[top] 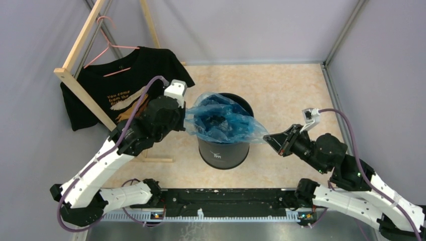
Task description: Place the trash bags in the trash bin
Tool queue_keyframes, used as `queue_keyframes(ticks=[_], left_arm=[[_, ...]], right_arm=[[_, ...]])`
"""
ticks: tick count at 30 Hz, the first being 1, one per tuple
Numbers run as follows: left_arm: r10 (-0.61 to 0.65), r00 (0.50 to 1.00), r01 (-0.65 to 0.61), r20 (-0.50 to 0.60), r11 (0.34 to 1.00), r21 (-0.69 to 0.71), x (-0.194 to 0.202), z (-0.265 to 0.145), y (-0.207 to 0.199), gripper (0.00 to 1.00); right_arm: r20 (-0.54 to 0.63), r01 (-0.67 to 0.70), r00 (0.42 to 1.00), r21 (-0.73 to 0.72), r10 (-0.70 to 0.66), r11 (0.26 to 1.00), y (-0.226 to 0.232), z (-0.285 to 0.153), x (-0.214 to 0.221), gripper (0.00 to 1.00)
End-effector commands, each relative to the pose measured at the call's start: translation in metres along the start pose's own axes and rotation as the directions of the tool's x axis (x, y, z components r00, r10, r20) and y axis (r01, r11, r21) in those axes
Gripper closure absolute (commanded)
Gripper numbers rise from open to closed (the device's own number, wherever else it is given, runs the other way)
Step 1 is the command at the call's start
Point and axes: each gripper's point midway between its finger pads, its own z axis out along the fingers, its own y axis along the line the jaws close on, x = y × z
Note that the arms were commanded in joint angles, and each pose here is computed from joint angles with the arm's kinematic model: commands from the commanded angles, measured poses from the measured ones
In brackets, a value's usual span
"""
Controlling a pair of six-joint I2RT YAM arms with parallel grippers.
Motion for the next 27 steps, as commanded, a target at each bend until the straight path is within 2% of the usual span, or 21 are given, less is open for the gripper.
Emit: queue_keyframes(ticks=[1, 5, 15, 20, 27], left_arm=[[0.045, 0.999, -0.045, 0.002, 0.995, -0.084, -0.005, 0.005, 0.015, 1.0], [0.034, 0.999, -0.036, -0.019, 0.992, -0.117, 0.004, 0.01, 0.02, 1.0], [-0.032, 0.997, 0.026, -0.068, 0.995, -0.098, 0.034, 0.015, 0.019, 1.0], [-0.065, 0.997, 0.063, -0.053, 0.997, -0.04, 0.039, 0.022, 0.007, 0.99], [-0.073, 0.995, 0.065, -0.064, 0.99, -0.122, 0.06, 0.039, 0.018, 0.93]], right_arm=[[0.028, 0.011, 1.0, 0.002, -0.011, 1.0, 0.006, -0.013, -0.017, 1.0], [0.011, 0.007, 1.0, 0.028, -0.007, 1.0, -0.004, -0.015, -0.01, 1.0], [0.007, -0.033, 0.999, 0.089, 0.032, 0.995, -0.037, -0.03, 0.009, 1.0], [-0.047, -0.046, 0.998, 0.043, 0.048, 0.998, -0.038, -0.01, 0.038, 1.0], [-0.086, 0.04, 0.996, 0.134, -0.028, 0.99, -0.067, 0.017, 0.067, 1.0]])
